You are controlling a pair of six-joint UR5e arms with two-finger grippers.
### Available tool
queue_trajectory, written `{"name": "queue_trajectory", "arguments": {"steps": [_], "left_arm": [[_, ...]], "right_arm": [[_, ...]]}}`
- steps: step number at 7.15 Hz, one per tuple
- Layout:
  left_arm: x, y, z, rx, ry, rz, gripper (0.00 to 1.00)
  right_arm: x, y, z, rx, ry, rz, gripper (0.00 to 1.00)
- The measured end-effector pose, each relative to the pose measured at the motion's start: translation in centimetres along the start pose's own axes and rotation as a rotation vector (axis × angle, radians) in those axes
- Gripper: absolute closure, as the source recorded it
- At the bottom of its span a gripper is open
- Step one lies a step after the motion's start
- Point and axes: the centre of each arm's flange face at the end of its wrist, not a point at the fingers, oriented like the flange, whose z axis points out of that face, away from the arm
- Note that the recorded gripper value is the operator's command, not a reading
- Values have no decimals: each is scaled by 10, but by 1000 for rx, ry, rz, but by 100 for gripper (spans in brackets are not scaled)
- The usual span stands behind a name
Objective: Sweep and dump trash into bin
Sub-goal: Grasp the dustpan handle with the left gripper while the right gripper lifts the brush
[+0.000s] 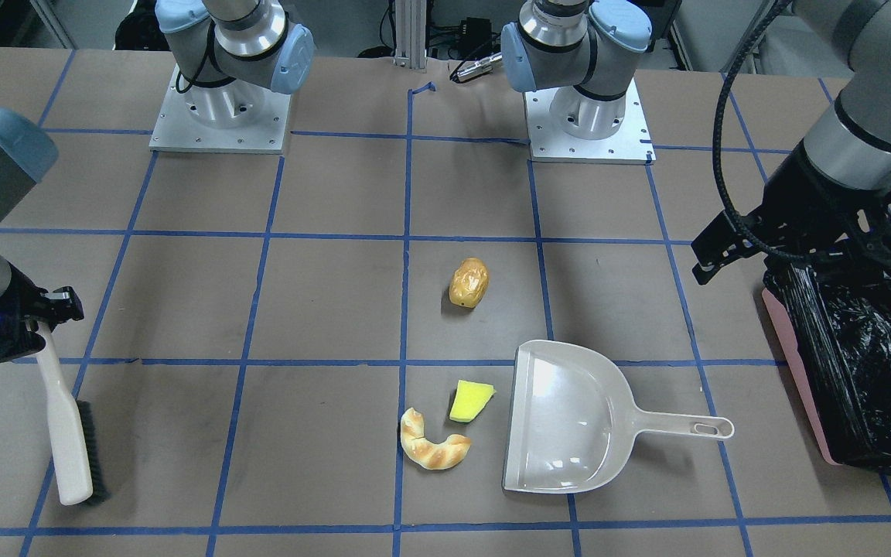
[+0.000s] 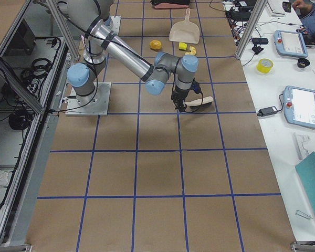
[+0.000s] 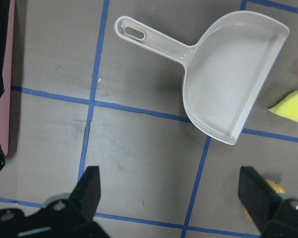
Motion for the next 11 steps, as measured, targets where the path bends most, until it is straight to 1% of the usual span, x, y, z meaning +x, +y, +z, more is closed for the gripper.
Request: {"name": "queue_trajectory", "arguments": {"steps": [1,2,3,4,5,6,7,8,9,10,11], "left_arm": [[0,-8,12,29,-5,129,5],[-1,-19,28,77,-18,290,5],[-3,-30,47,114,-39,482,5],[-5,-41,64,130,-63,696,0],[-8,-53,86,124,-84,952,0],[-11,-62,113,94,-85,1172,0],[-13,-70,138,60,-74,1352,0],[-16,-76,161,26,-58,1508,0],[-19,-81,181,-7,-46,1628,0],[-21,-87,195,-30,-41,1712,0],[-23,-93,203,-40,-40,1746,1]], "right_arm": [[-14,-3,-15,15,14,38,96],[-27,-8,-21,21,21,45,96],[-32,-10,-21,20,22,34,91],[-34,-11,-18,17,21,13,65],[-34,-13,-12,9,15,-2,50],[-34,-13,-6,0,8,-5,50],[-34,-13,1,-11,0,-5,49],[-33,-12,8,-21,-7,-7,49],[-32,-12,12,-28,-12,-8,49],[-31,-12,14,-30,-15,-7,55],[-31,-12,15,-31,-17,-8,67]]}}
